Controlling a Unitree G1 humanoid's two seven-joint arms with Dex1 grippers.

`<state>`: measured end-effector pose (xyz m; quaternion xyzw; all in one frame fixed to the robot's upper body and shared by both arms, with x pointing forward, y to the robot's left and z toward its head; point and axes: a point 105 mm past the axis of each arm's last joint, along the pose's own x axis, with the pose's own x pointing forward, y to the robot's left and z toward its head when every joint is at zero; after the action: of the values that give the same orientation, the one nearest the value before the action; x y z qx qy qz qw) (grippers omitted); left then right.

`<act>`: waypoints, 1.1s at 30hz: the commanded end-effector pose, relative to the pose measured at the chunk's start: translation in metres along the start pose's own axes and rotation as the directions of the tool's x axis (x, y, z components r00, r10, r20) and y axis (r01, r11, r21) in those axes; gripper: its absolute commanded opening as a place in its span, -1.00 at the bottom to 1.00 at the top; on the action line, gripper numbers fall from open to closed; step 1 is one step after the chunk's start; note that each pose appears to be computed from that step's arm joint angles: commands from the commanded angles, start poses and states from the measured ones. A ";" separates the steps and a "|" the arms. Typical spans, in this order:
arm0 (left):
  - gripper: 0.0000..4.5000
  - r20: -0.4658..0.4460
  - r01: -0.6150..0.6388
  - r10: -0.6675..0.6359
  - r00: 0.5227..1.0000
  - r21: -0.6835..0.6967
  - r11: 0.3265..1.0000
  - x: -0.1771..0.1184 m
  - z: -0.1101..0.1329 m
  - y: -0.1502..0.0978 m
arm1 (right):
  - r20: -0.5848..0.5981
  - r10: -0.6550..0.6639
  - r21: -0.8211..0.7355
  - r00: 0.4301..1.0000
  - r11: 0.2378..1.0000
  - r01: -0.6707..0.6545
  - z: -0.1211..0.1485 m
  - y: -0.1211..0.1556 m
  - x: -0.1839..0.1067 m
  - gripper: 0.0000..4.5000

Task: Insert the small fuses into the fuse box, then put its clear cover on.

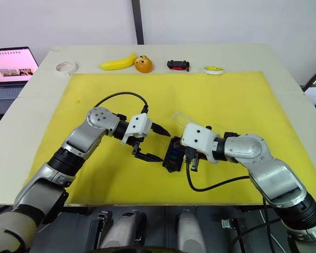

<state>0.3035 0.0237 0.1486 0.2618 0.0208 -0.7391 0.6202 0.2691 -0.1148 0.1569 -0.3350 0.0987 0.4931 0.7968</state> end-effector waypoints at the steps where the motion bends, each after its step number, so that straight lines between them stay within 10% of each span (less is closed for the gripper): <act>1: 0.97 0.009 -0.019 0.019 1.000 0.027 0.999 -0.005 0.006 0.002 | 0.034 -0.017 -0.046 0.999 0.999 0.019 0.014 -0.004 -0.007 -1.00; 33: 0.97 0.014 -0.030 0.030 0.999 0.028 0.999 -0.004 0.007 0.004 | 0.007 -0.017 -0.023 1.000 1.000 0.017 -0.001 -0.006 -0.002 -1.00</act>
<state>0.3044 0.0231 0.1485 0.2629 0.0200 -0.7363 0.6232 0.2737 -0.1201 0.1533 -0.3345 0.1053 0.4888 0.7988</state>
